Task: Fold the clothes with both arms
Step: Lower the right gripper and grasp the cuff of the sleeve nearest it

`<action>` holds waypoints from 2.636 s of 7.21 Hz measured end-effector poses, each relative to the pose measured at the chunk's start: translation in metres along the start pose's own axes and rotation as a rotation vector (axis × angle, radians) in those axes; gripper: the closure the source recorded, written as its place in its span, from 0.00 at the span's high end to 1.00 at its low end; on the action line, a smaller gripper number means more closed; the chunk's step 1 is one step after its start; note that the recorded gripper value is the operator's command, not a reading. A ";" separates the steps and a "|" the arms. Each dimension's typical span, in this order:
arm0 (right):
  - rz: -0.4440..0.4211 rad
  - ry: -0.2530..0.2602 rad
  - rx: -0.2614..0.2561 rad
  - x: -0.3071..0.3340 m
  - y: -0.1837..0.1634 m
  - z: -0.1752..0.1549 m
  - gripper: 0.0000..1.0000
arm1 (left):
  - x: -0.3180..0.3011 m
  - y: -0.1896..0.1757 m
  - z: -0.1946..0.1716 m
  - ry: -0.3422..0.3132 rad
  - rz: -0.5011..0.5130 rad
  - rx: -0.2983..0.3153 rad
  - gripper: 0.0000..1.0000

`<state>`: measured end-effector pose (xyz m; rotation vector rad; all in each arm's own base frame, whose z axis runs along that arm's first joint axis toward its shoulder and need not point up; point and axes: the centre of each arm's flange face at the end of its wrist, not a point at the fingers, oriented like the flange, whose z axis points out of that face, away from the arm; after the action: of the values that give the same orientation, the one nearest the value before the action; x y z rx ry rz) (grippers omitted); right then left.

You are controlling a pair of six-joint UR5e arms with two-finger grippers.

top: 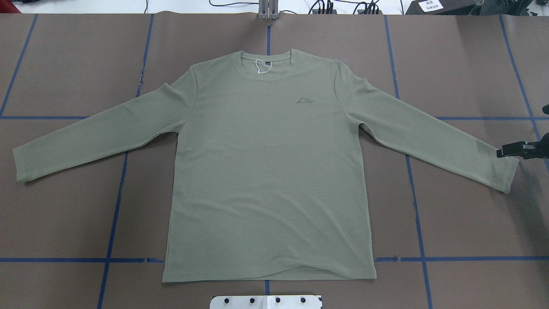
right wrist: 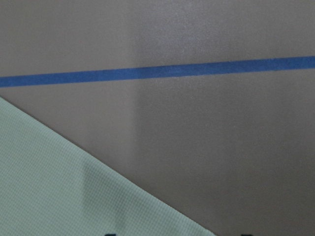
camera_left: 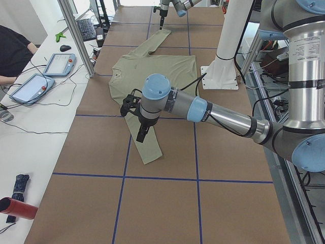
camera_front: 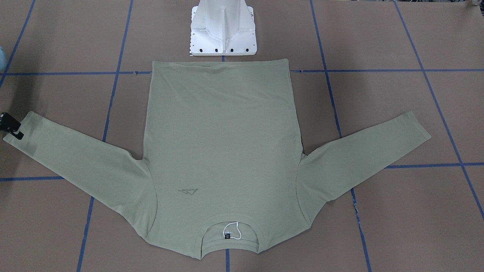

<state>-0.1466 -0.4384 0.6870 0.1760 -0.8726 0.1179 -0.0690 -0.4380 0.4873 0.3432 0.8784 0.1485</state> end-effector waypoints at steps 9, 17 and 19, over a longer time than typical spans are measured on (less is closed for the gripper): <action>0.003 0.012 -0.017 0.004 0.004 0.009 0.00 | -0.001 0.001 0.000 0.000 0.000 -0.001 1.00; 0.052 0.033 -0.012 -0.062 -0.009 -0.064 0.00 | -0.002 0.001 0.001 0.000 -0.003 -0.002 1.00; 0.087 0.071 -0.035 -0.125 -0.021 -0.115 0.00 | -0.002 0.001 0.001 0.000 -0.003 -0.003 1.00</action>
<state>-0.1369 -0.4395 0.5161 0.1003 -0.8116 0.1891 -0.0693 -0.4379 0.4903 0.3387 0.8785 0.1472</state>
